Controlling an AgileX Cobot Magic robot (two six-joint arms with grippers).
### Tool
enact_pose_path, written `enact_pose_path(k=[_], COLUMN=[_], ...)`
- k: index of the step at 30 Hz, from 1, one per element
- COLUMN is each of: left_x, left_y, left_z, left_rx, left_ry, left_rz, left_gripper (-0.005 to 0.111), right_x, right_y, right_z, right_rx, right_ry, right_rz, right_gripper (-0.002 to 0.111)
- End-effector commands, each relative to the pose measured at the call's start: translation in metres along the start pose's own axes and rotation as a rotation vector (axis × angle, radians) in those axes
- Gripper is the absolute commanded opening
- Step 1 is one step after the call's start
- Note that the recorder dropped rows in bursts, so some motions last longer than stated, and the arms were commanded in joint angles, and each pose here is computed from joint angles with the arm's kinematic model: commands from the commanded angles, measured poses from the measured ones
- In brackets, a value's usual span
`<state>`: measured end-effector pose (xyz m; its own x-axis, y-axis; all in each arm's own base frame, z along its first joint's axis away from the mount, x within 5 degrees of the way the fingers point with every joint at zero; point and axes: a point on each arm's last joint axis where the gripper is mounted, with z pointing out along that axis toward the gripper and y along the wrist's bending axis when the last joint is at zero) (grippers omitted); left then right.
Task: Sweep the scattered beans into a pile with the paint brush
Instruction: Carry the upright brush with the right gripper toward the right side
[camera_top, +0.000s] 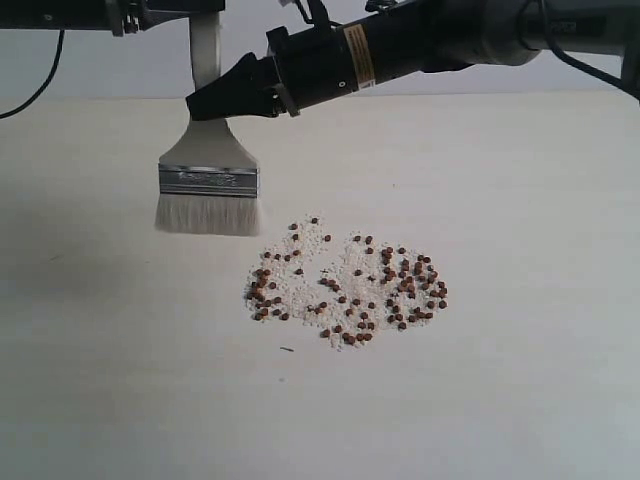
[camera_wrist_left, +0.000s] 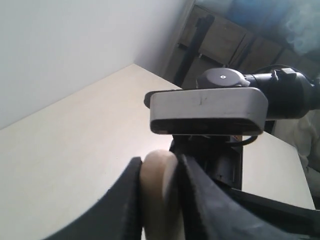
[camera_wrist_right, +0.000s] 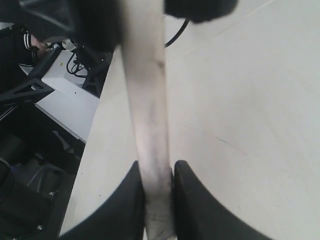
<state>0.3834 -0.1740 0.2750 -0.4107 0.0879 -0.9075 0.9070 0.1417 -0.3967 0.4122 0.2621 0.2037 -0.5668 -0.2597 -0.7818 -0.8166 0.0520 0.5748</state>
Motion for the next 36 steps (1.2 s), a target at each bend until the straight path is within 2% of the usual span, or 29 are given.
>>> enact_pose_path(k=[1, 8, 10, 21, 36], left_x=[-0.001, -0.002, -0.003, -0.004, -0.005], left_y=[-0.001, -0.001, -0.001, -0.001, -0.001], left_z=[-0.001, -0.001, -0.001, -0.001, -0.001], left_rx=[-0.007, -0.007, -0.007, -0.007, -0.007], left_ry=[-0.007, -0.017, -0.022, -0.038, -0.048], left_rz=[0.033, 0.025, 0.023, 0.025, 0.022], left_gripper=[0.0, 0.0, 0.0, 0.0, 0.0], right_x=[-0.005, -0.01, -0.013, -0.019, -0.025], right_y=[0.004, 0.004, 0.005, 0.006, 0.0], right_z=[-0.003, -0.006, -0.007, -0.007, -0.023], right_rx=[-0.001, -0.009, -0.014, -0.021, -0.003], right_ry=[-0.015, -0.077, -0.106, -0.173, -0.251], right_rz=[-0.002, -0.051, -0.065, -0.151, -0.132], right_gripper=[0.003, 0.036, 0.04, 0.041, 0.04])
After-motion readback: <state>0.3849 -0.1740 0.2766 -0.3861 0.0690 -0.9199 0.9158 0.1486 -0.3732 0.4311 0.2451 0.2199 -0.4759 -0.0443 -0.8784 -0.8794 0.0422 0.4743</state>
